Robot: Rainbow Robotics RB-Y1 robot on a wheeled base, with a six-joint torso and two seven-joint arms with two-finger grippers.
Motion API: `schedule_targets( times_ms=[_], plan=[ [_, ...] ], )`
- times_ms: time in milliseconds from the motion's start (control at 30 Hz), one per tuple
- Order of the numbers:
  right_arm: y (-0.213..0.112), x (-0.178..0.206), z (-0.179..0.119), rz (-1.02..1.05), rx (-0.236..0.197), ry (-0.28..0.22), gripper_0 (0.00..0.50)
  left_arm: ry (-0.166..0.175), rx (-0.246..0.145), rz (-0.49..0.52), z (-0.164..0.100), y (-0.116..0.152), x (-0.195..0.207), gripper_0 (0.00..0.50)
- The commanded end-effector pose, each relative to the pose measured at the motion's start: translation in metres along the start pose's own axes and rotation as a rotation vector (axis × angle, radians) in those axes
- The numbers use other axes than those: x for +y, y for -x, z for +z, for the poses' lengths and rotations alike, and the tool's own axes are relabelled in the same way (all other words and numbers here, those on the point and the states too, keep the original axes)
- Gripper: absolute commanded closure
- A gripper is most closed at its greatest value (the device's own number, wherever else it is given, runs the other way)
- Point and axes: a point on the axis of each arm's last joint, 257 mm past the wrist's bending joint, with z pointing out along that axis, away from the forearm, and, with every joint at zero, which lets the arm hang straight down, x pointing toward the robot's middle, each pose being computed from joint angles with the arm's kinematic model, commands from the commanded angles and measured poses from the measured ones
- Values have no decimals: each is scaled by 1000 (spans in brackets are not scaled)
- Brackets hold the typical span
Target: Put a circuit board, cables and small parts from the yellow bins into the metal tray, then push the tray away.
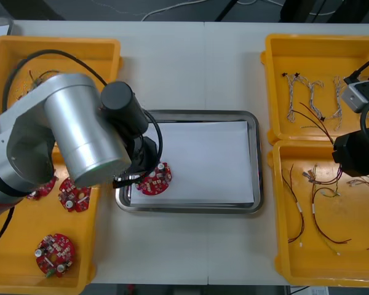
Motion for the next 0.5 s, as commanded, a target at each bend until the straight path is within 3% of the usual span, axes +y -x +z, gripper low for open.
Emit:
schedule_targets(
  times_ms=[33, 100, 200, 367, 500],
  plan=[
    [9, 8, -5, -19, -31, 0, 500, -16, -48, 129, -37, 39, 9, 0],
    [2, 14, 1, -23, -5, 15, 500, -8, -44, 132, -45, 51, 22, 0],
    [5, 18, 1, -38, -8, 17, 500, 5, -38, 136, -54, 62, 36, 0],
    [11, 32, 4, -103, -4, 22, 500, -2, -33, 118, -67, 88, 61, 0],
    [19, 50, 6, -186, -2, 29, 500, 20, -32, 93, -69, 107, 83, 0]
  ],
)
